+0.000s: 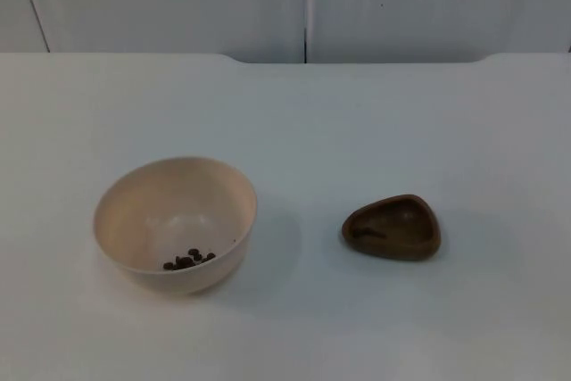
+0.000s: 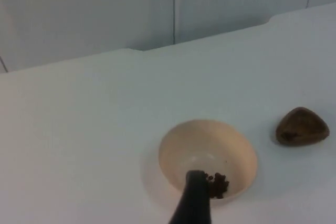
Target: Pick up the bowl with the left hand and pour the coffee beans from the cup into the bowl with the right hand.
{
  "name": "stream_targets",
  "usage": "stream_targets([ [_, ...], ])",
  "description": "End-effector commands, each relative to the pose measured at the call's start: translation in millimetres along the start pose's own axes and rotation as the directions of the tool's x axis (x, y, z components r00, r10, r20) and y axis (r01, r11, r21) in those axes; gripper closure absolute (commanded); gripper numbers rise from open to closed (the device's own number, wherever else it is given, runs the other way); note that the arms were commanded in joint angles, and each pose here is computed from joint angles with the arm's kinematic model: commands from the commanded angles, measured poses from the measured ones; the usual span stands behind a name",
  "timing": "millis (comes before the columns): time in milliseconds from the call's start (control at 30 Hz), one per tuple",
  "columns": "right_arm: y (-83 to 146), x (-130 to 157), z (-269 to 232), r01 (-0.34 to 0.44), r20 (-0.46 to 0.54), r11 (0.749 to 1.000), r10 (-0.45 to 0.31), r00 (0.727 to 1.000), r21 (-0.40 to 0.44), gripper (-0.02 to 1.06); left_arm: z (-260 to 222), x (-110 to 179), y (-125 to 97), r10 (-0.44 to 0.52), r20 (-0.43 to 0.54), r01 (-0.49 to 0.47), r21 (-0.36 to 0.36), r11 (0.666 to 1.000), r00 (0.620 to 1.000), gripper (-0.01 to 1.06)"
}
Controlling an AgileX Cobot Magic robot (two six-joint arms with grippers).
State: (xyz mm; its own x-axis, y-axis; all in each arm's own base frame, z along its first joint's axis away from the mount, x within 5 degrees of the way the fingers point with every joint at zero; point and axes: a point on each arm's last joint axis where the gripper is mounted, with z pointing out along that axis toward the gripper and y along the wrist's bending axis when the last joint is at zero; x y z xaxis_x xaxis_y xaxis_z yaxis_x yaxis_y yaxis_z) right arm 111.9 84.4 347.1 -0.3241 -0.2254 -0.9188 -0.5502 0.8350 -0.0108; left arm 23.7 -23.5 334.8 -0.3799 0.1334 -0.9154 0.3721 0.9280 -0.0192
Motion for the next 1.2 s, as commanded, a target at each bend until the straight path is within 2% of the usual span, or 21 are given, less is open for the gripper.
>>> stream_targets([
  [0, -1.8, 8.7, -11.6, 0.003, 0.027, 1.000, -0.003, 1.000, -0.004, 0.29, 1.4, 16.8, 2.7, 0.024, -0.034, -0.025, -0.038, 0.999, 0.999, 0.35],
  [200, -5.6, 21.0, -28.4, -0.005, 0.062, 1.000, 0.005, 0.998, -0.001, 0.29, 3.2, 43.5, -2.4, -0.020, -0.042, 0.020, -0.002, 1.000, 0.999, 0.35],
  [333, -8.1, 26.5, -36.6, 0.001, 0.064, 1.000, -0.001, 0.998, 0.007, 0.29, -3.5, 52.3, -5.9, -0.015, -0.042, 0.015, 0.013, 1.000, 0.999, 0.35],
  [500, -12.1, 33.6, -48.2, -0.002, 0.039, 1.000, 0.001, 0.999, 0.027, 0.29, -11.8, 59.1, -6.3, 0.009, -0.008, -0.009, -0.011, 1.000, 1.000, 0.35],
  [700, -16.7, 42.9, -64.8, -0.020, 0.027, 0.999, 0.018, 0.999, 0.043, 0.29, -6.4, 66.9, -5.3, -0.004, -0.060, 0.003, -0.011, 1.000, 0.998, 0.35],
  [933, -16.6, 63.5, -85.7, 0.004, 0.023, 1.000, -0.003, 1.000, -0.008, 0.29, -6.4, 66.9, -5.3, -0.004, -0.060, 0.003, -0.011, 1.000, 0.998, 0.35],
  [1167, -13.7, 86.4, -95.7, -0.006, 0.042, 0.997, 0.009, 0.999, -0.073, 0.29, -6.4, 66.9, -5.0, -0.006, -0.061, 0.005, -0.015, 1.000, 0.998, 0.35],
])
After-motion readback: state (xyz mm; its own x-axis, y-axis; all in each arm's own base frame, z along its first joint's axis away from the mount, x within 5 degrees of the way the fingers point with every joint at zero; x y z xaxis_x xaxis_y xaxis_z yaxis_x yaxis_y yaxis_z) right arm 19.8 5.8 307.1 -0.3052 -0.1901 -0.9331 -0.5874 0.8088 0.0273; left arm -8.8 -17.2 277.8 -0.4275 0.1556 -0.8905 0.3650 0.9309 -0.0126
